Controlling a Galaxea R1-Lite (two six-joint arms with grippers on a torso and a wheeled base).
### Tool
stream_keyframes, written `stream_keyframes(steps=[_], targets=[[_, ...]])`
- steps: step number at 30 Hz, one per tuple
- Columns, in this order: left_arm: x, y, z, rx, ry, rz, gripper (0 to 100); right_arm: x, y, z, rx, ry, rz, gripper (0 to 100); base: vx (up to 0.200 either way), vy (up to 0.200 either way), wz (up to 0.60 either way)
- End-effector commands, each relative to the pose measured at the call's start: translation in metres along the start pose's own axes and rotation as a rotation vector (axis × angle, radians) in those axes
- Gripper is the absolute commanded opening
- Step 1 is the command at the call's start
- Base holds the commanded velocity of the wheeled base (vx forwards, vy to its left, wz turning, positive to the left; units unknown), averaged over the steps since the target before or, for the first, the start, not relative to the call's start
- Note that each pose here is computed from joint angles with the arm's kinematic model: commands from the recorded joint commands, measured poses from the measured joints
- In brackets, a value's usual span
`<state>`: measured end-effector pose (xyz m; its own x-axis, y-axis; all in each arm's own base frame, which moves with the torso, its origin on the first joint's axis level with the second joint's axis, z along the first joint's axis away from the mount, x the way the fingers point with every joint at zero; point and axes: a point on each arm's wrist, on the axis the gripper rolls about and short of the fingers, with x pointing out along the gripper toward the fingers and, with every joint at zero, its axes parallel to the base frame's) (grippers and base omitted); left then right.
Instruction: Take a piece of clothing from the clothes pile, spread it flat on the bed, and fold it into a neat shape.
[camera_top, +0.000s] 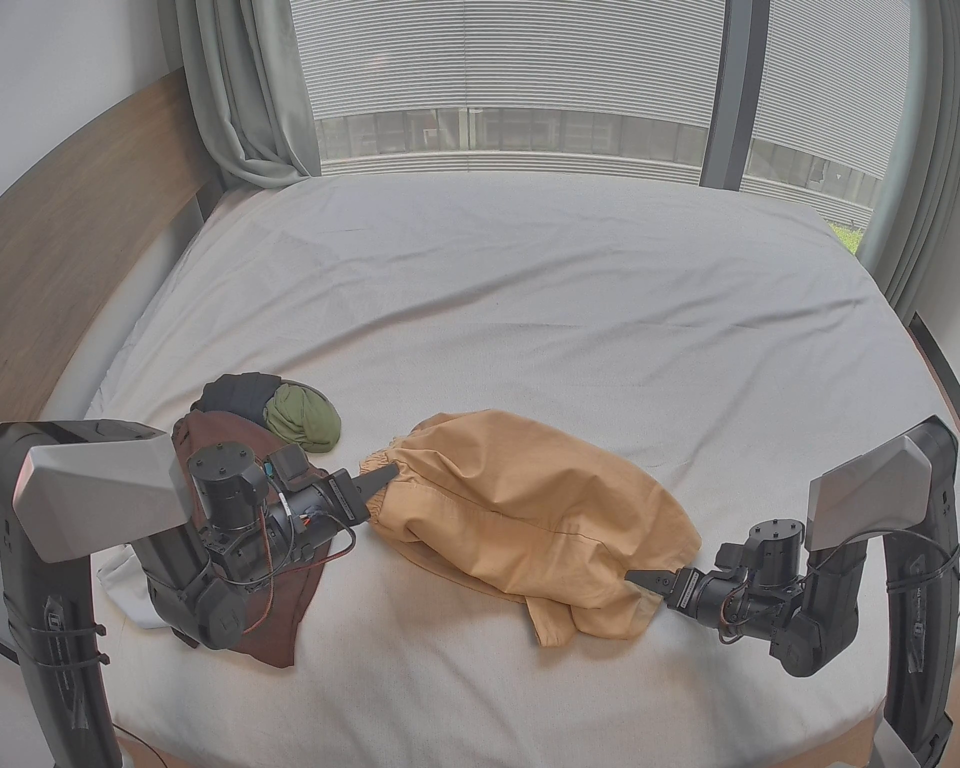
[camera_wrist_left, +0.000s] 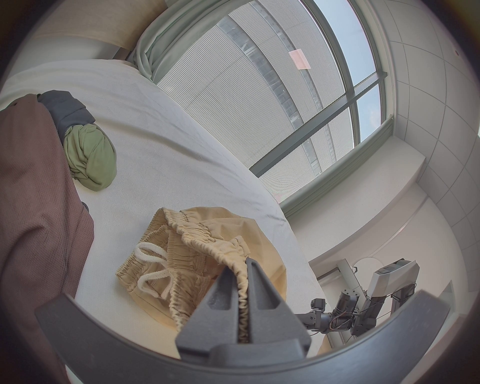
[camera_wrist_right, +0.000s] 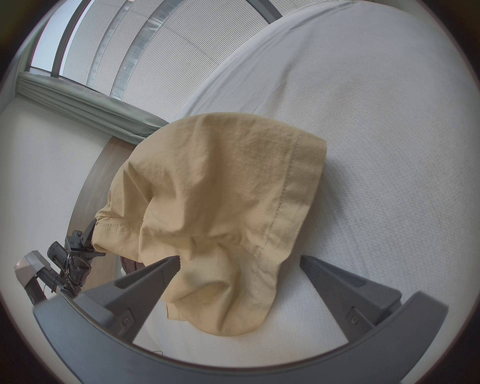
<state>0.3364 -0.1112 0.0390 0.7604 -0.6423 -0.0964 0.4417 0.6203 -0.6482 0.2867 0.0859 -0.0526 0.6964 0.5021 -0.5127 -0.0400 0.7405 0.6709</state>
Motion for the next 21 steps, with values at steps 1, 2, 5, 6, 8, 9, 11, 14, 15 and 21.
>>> stream_keyframes(steps=[1, 2, 5, 6, 8, 9, 11, 14, 15, 21], targets=[[0.0, 0.0, 0.0, -0.001, 0.001, 0.0, 0, 0.003, 0.001, 0.002, 0.004, -0.01, 0.01, 100, 0.0, 0.0, 0.0], [0.0, 0.0, 0.0, -0.001, 0.001, 0.0, 0, 0.003, 0.001, 0.002, 0.007, -0.014, 0.014, 100, 0.0, 0.0, 0.0], [0.0, 0.0, 0.0, -0.001, 0.001, 0.0, 0, 0.004, 0.001, 0.002, 0.011, -0.02, 0.019, 100, 0.0, 0.0, 0.0], [0.0, 0.0, 0.0, -0.001, 0.001, 0.0, 0, 0.004, 0.001, 0.002, 0.01, -0.021, 0.02, 0, 0.0, 0.0, 0.0], [0.0, 0.0, 0.0, -0.001, 0.001, 0.0, 0, 0.004, 0.001, 0.003, 0.011, -0.025, 0.017, 0, 0.0, 0.0, 0.0], [0.0, 0.0, 0.0, -0.001, 0.001, 0.0, 0, 0.004, 0.001, 0.003, 0.01, -0.03, 0.014, 0, 0.0, 0.0, 0.0], [0.0, 0.0, 0.0, -0.001, 0.001, 0.0, 0, 0.004, 0.001, 0.003, 0.01, -0.033, 0.01, 0, 0.0, 0.0, 0.0], [0.0, 0.001, -0.001, -0.003, 0.003, 0.002, 0, 0.003, 0.002, 0.004, 0.009, -0.039, 0.011, 0, 0.0, 0.0, 0.0], [0.0, 0.001, -0.001, -0.003, 0.003, 0.002, 0, 0.002, 0.002, 0.005, 0.01, -0.04, 0.01, 0, 0.0, 0.0, 0.0], [0.002, 0.003, -0.003, -0.004, 0.006, 0.005, 0, -0.016, 0.02, 0.025, 0.023, -0.109, 0.079, 0, 0.0, 0.0, 0.0]])
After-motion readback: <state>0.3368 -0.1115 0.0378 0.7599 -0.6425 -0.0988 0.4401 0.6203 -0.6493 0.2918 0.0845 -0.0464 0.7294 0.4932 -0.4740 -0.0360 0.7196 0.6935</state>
